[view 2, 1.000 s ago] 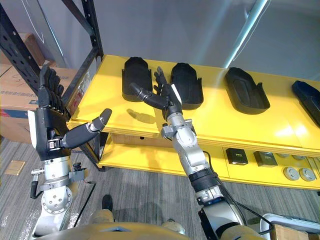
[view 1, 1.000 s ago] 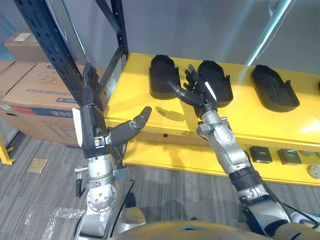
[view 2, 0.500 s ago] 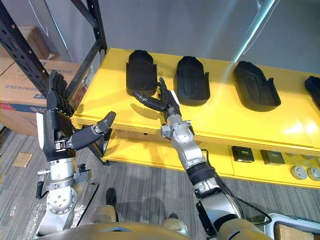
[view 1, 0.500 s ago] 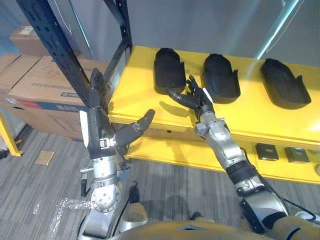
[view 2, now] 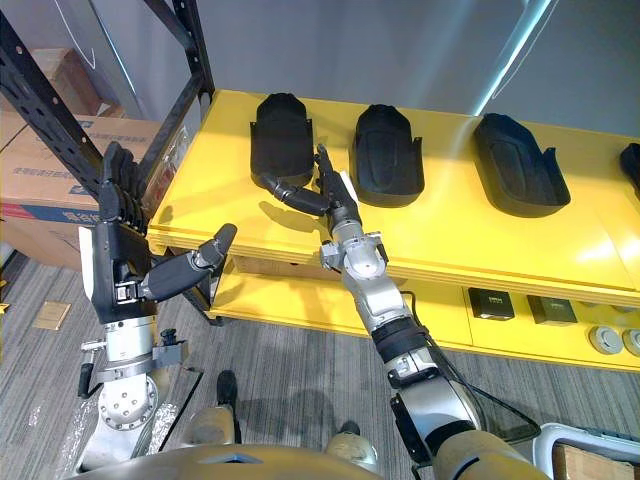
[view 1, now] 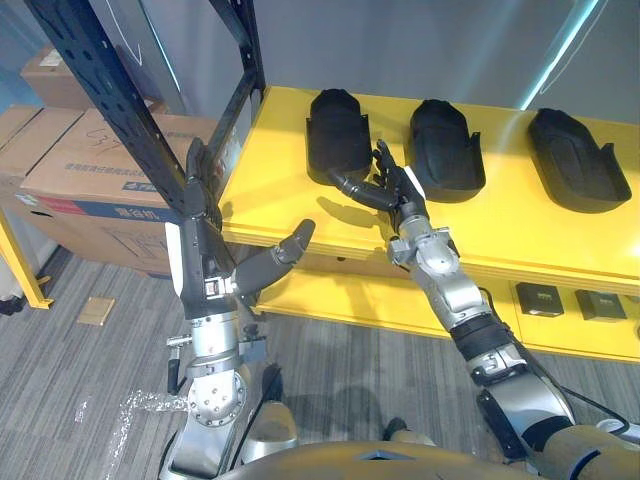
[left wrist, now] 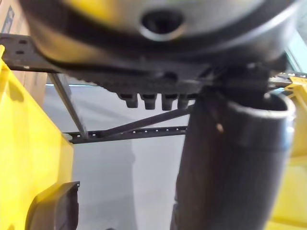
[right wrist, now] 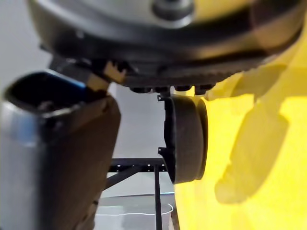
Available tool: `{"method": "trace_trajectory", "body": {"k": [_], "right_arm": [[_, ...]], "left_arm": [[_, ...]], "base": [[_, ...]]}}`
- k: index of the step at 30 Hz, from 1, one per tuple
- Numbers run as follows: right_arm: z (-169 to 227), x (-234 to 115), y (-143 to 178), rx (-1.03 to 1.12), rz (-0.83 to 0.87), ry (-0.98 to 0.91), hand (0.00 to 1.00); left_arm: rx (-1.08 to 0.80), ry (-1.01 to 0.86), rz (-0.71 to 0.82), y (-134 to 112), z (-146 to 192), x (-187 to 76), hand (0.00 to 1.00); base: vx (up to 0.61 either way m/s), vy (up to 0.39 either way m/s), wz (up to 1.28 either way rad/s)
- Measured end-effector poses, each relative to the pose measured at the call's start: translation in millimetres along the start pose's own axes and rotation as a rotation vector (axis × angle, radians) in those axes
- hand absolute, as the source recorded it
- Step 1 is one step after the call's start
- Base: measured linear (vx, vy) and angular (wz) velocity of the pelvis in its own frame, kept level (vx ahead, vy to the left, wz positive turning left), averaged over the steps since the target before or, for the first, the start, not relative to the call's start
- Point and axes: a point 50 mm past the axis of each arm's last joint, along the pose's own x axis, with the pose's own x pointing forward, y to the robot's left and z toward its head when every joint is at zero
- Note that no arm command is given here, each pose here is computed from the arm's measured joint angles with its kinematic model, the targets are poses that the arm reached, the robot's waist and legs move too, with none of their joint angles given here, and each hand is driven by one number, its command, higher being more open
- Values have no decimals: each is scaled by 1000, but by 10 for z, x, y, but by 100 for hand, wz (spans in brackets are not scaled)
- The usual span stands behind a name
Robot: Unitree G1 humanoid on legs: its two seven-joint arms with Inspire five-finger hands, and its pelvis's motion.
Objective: Walk over and take three plastic housings, then place them on the shelf
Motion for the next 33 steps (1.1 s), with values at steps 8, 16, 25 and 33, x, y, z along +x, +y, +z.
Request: {"method": "trace_trajectory", "body": {"k": [8, 16, 25, 33], "right_arm": [[40, 29, 63, -6, 61, -20, 100], [55, 39, 215, -31, 142, -28, 100], [56, 41, 196, -41, 103, -30, 100], [659, -43, 240, -300, 59, -398, 100]], "left_arm": [[-2, 1, -4, -8, 1, -3, 100], [3, 13, -10, -15, -27, -17, 100], [7, 27, -15, -21, -53, -33, 100], [49, 62, -9, -48, -141, -100, 100]], "base": [[0, 0, 0], [0, 0, 0], [0, 0, 0], [0, 0, -5]]}}
